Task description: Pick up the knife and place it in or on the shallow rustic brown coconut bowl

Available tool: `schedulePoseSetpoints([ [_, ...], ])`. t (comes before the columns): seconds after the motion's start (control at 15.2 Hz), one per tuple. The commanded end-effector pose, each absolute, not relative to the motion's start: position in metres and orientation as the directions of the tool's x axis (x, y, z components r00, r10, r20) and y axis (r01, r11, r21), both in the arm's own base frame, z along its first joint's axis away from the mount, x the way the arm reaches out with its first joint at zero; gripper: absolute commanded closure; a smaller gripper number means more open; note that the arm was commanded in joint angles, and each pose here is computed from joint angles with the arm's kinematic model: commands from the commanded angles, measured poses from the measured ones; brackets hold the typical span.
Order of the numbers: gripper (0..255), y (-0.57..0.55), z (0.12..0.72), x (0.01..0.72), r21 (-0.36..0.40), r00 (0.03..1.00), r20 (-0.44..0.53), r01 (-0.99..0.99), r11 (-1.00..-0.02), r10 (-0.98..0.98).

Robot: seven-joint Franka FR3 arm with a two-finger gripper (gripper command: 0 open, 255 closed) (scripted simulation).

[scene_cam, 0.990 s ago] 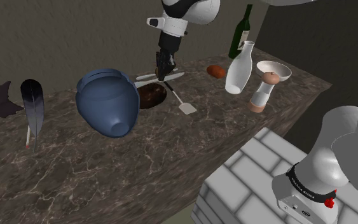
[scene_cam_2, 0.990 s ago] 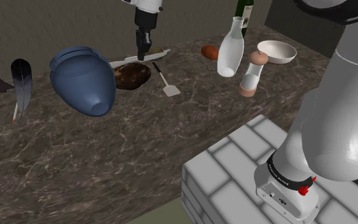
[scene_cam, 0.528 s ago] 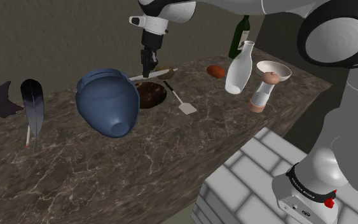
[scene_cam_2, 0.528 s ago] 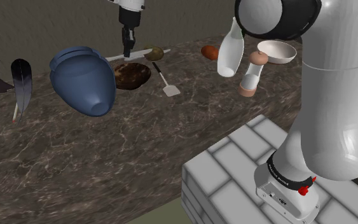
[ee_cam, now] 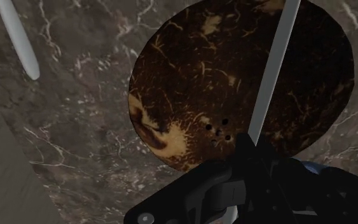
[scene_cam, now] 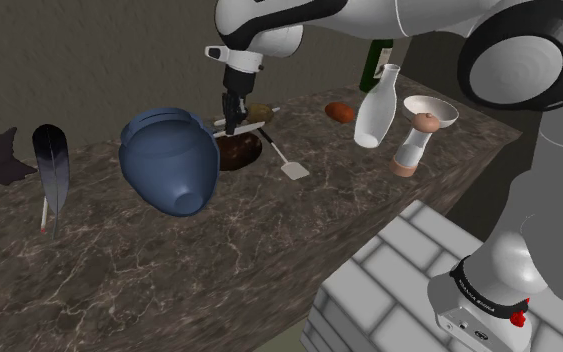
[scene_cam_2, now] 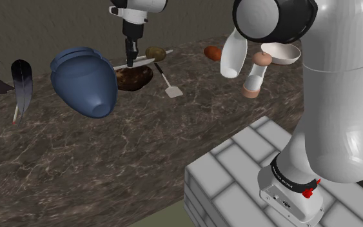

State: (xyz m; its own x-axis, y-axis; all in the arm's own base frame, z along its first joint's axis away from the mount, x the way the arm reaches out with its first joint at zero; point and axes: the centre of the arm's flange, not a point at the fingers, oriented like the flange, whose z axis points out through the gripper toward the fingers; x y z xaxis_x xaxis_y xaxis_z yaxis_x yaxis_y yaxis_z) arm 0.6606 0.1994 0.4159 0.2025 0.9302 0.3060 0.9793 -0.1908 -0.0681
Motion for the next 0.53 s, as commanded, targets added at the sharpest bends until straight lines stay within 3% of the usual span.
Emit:
schedulePoseSetpoints([
  [0.0,255,0.199,0.405,0.661,-0.068,0.202,0.306,0.979,-0.191,0.930],
  [0.46,255,0.199,0.384,0.661,-0.068,0.202,0.306,0.979,-0.191,0.930],
])
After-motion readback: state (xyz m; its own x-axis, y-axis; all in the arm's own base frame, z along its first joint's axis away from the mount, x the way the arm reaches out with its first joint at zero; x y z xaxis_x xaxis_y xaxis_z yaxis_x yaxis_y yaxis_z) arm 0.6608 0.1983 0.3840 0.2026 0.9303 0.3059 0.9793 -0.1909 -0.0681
